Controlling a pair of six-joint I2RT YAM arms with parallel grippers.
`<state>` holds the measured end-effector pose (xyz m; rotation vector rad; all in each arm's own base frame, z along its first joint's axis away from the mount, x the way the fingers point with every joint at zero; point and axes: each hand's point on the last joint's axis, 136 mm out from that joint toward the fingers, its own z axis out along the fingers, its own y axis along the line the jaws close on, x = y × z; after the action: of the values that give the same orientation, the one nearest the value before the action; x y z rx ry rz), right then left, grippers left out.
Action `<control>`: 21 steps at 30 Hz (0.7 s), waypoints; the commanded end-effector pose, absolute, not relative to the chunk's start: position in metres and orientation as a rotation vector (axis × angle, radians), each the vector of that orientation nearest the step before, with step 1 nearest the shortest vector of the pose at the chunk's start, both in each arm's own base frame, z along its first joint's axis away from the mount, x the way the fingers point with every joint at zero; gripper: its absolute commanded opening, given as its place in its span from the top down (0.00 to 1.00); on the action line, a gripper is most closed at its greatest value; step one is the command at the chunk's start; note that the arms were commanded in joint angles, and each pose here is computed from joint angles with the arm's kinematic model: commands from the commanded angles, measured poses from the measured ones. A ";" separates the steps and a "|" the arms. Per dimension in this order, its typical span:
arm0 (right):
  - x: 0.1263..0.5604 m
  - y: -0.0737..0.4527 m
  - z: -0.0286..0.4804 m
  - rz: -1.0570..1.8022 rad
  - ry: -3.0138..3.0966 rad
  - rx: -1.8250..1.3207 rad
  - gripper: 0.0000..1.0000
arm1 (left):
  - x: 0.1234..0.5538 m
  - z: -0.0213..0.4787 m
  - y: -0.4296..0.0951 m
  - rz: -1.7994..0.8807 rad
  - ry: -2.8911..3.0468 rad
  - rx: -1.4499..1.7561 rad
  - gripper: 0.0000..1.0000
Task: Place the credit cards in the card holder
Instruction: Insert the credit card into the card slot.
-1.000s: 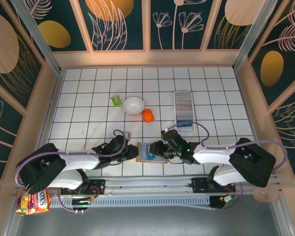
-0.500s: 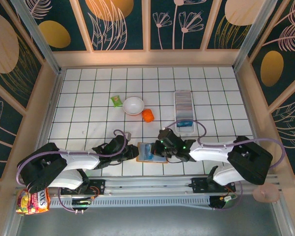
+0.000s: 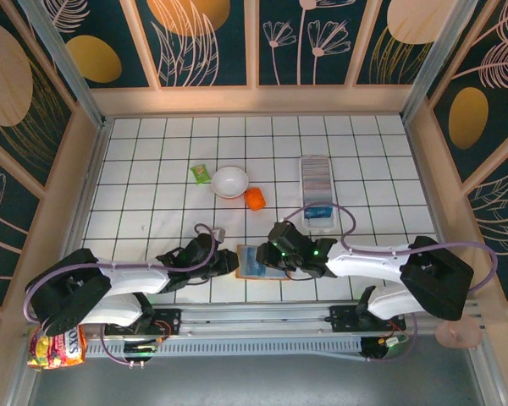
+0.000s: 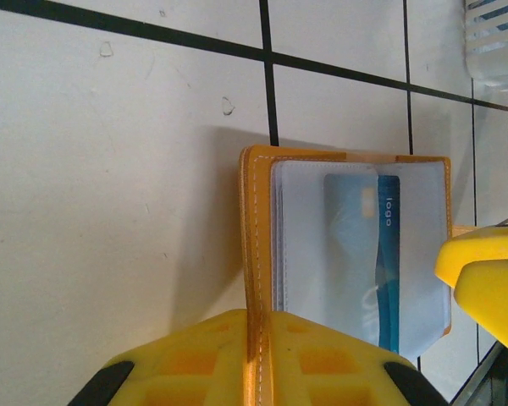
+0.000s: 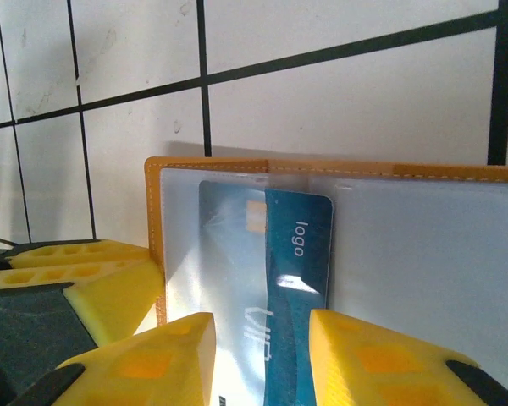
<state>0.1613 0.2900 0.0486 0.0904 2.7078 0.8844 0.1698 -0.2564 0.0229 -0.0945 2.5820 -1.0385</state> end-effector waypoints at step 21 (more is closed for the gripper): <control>0.173 0.332 0.053 0.808 2.667 -0.006 0.73 | 0.161 0.025 -0.254 -1.065 2.580 -0.063 0.91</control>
<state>0.1619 0.3146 0.0271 0.0008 2.7726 0.7193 0.1668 -0.2519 0.0224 -0.0905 2.5826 -1.0328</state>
